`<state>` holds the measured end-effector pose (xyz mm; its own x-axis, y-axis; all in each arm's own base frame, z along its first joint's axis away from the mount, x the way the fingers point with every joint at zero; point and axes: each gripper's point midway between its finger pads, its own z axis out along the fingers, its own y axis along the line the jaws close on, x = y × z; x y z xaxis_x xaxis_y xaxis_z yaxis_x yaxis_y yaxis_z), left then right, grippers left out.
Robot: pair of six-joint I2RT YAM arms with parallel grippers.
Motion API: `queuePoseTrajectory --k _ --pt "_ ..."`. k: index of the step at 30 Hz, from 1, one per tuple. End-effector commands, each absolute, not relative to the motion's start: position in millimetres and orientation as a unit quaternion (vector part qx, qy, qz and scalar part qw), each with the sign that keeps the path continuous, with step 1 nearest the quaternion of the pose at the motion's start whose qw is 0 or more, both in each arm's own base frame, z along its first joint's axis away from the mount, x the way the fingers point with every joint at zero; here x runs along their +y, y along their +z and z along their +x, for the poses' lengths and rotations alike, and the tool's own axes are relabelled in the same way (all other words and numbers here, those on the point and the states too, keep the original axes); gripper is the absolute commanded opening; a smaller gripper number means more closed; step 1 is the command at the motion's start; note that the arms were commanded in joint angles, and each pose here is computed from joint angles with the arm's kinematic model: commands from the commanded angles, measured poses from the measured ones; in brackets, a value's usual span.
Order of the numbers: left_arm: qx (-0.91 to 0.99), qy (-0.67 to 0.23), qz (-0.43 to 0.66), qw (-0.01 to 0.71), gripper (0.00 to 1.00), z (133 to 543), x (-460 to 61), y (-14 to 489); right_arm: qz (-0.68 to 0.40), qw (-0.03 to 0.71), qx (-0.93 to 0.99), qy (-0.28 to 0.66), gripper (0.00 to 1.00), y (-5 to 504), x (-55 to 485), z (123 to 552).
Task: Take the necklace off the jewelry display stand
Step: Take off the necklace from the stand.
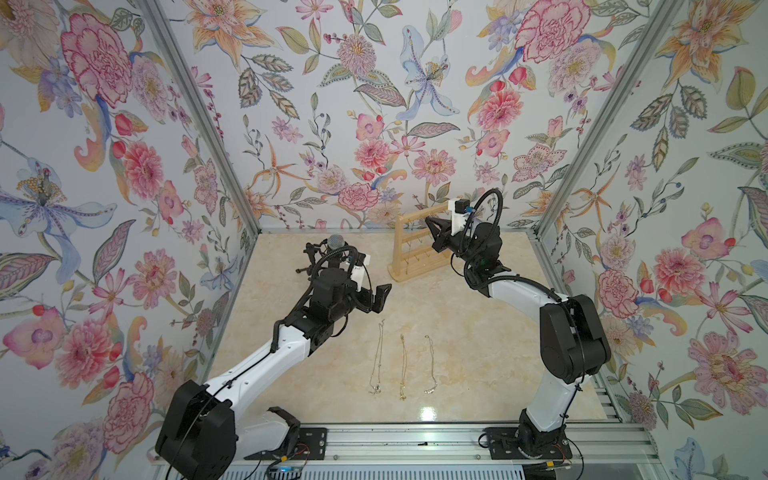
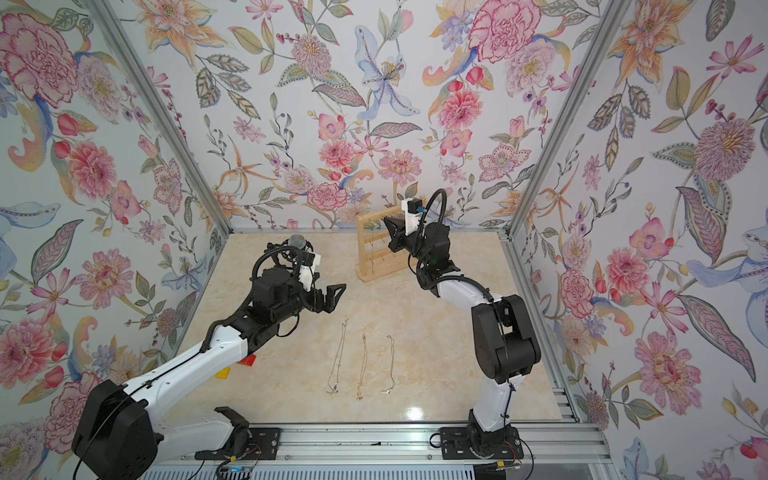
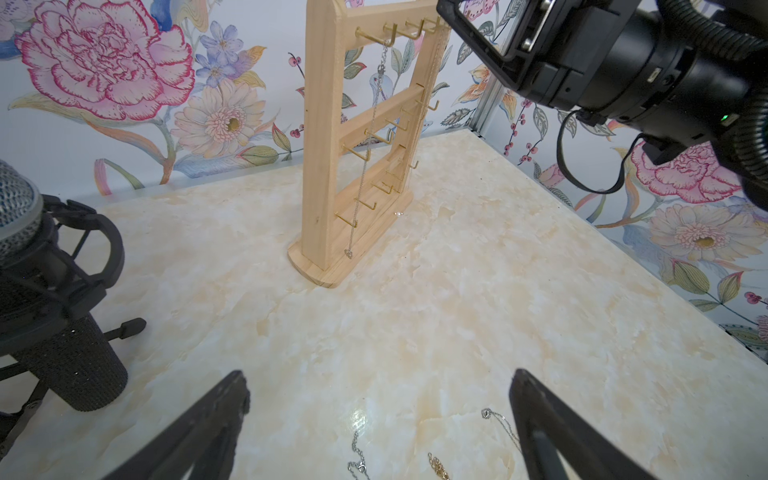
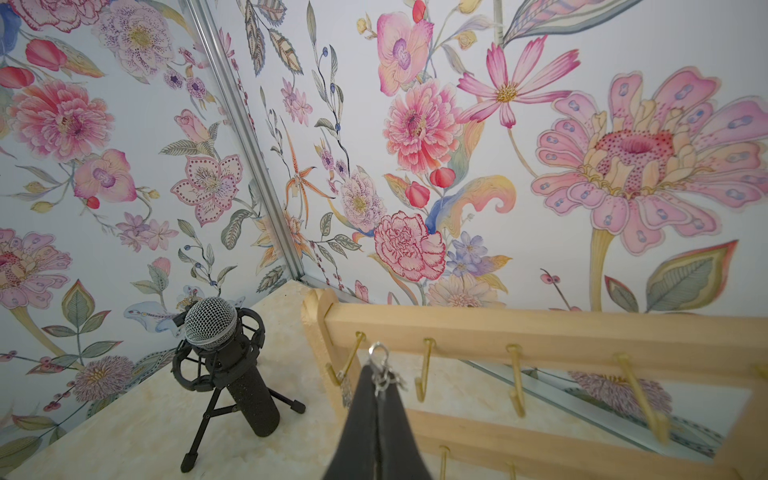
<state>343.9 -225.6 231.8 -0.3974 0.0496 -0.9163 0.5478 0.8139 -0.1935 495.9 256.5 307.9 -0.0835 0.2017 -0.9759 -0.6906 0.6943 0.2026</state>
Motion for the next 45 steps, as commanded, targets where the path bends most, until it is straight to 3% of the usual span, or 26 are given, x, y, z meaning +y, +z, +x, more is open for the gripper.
queuePoseTrajectory --k 1,19,36,45 --pt "0.802 -0.244 0.184 0.514 0.99 346.2 -222.1 227.1 -0.188 0.674 0.624 0.348 0.00 338.1 252.6 481.6" --pt "0.785 -0.241 0.172 0.544 0.99 339.9 -212.9 252.1 -0.179 0.650 0.652 0.348 0.00 356.1 239.5 423.2" --pt "0.740 -0.239 0.159 0.609 0.99 315.6 -190.9 304.9 -0.207 0.575 0.710 0.349 0.00 334.1 241.9 290.3" --pt "0.723 -0.229 0.147 0.634 0.99 305.7 -177.9 321.1 -0.197 0.538 0.727 0.378 0.00 310.5 223.8 241.3"
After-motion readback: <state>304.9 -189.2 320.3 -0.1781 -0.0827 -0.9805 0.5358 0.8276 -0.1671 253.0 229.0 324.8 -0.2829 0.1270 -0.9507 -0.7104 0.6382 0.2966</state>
